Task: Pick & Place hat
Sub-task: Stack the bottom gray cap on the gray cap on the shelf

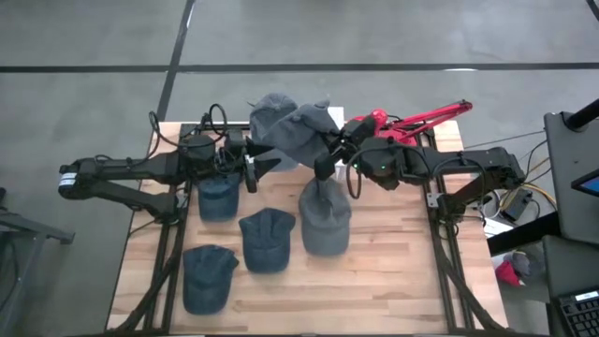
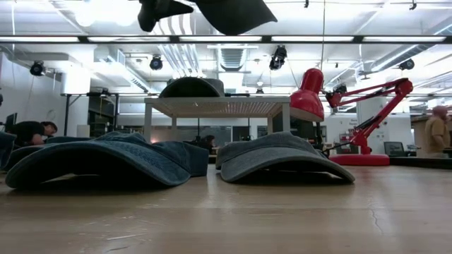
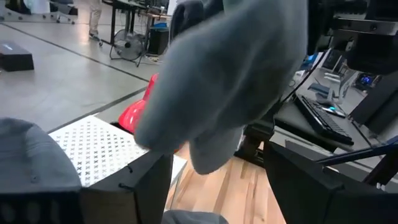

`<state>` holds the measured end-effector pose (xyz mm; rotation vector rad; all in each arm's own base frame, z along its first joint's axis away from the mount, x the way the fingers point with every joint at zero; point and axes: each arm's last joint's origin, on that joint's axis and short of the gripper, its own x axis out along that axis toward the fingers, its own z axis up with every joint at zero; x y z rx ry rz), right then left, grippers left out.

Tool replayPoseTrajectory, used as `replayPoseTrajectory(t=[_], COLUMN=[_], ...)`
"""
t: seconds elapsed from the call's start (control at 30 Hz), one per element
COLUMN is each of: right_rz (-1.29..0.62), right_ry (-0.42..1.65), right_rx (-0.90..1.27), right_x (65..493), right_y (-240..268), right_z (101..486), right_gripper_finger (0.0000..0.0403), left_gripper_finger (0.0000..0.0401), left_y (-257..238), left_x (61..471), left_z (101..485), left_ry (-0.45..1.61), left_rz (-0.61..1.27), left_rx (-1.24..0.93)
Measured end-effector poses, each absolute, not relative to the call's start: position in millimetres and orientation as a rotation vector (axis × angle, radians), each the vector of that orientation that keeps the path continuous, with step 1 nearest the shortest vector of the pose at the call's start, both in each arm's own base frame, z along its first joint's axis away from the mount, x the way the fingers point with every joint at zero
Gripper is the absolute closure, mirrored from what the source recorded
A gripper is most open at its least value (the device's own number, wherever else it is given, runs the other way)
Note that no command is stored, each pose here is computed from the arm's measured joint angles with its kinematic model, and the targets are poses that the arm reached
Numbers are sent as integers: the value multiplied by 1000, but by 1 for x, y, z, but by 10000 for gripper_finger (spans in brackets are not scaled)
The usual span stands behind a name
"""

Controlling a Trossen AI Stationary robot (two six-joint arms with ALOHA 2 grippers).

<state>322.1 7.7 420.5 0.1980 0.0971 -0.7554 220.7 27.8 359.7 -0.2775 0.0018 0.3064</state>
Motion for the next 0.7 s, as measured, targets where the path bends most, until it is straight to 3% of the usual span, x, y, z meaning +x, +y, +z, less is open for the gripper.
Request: replayPoseTrajectory(t=[0.7], right_rz=[-618], right_ry=[80], right_rx=[239], right_x=[329], right_y=[10], right_z=[421], right_gripper_finger=[394], left_gripper_finger=[151], left_y=[30], left_x=[220], left_z=[369], left_ry=[-106], left_rz=[370], left_rx=[-257])
